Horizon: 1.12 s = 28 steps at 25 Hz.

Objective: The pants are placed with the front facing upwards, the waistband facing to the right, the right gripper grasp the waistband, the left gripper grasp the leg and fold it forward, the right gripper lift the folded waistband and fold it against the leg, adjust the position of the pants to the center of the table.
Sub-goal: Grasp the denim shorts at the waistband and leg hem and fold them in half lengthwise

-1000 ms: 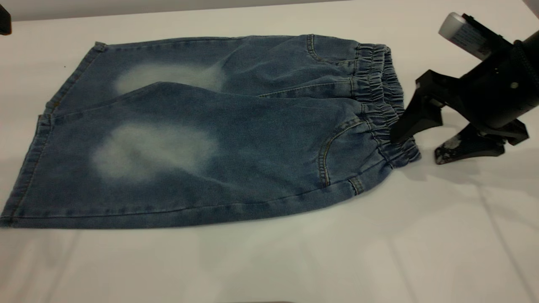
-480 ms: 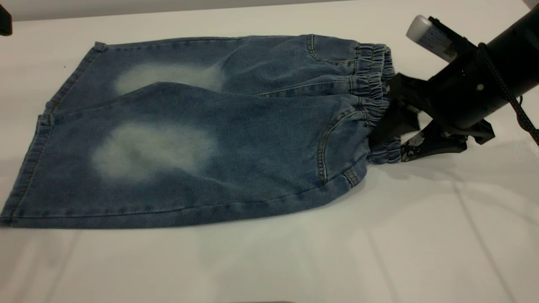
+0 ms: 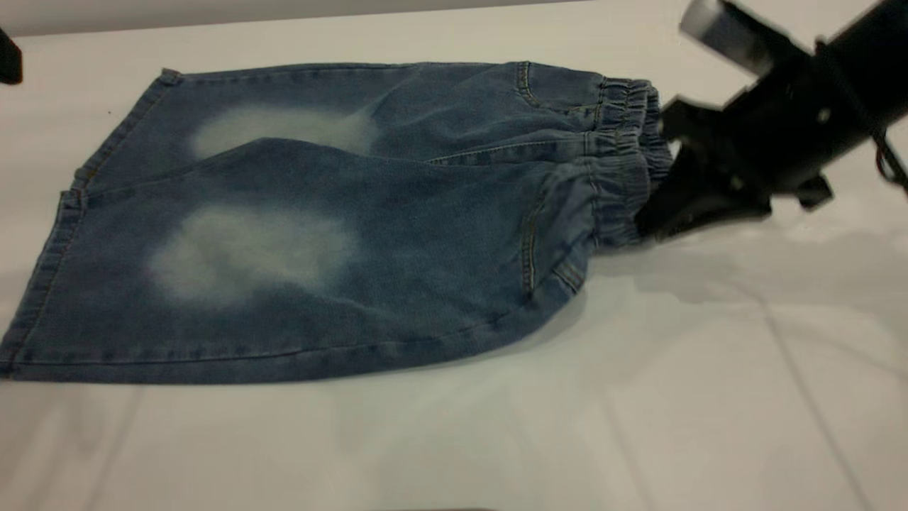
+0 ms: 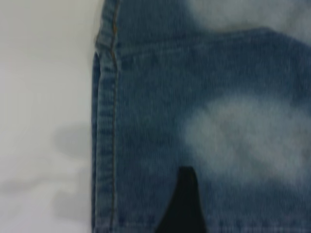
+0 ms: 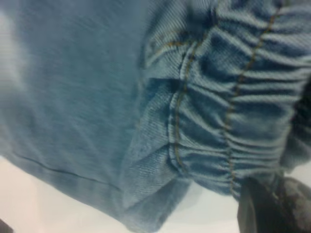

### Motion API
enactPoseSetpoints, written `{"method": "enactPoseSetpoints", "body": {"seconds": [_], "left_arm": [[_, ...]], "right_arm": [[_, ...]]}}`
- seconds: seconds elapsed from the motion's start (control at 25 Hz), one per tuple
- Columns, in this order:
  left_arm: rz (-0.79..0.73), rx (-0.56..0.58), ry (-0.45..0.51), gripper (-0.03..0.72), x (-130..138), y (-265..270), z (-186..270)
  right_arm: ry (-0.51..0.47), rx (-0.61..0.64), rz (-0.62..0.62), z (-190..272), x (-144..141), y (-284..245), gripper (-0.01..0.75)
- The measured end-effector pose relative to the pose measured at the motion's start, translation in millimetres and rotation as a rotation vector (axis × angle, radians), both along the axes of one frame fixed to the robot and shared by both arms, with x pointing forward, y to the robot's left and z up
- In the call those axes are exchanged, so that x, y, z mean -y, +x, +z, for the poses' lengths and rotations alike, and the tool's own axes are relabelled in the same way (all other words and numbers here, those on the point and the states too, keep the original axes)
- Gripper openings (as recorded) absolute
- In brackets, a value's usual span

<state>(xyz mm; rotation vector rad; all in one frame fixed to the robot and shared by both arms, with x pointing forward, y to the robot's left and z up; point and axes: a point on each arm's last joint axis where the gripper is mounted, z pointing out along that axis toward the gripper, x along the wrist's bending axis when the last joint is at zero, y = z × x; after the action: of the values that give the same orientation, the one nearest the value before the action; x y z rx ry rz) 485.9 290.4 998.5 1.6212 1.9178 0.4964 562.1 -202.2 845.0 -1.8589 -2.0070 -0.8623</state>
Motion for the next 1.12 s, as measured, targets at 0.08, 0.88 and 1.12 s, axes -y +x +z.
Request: {"method": "enactPoseSetpoints", "body": {"seconds": [0.08,0.88,1.12], "left_arm": [[-0.001,-0.033,0.0,0.587,0,-6,-8],[0.1,-0.263,0.026,0.587,-13,-46,-110],[0.139,-0.351,0.031,0.587,-24,-19,-139]], "right_arm": [[0.003,0.026,0.01,12,-1,3,0.027],[-0.007,0.036,0.054,22,-1,1,0.023],[-0.003,0.028,0.065,22,-1,0,0.023]]}}
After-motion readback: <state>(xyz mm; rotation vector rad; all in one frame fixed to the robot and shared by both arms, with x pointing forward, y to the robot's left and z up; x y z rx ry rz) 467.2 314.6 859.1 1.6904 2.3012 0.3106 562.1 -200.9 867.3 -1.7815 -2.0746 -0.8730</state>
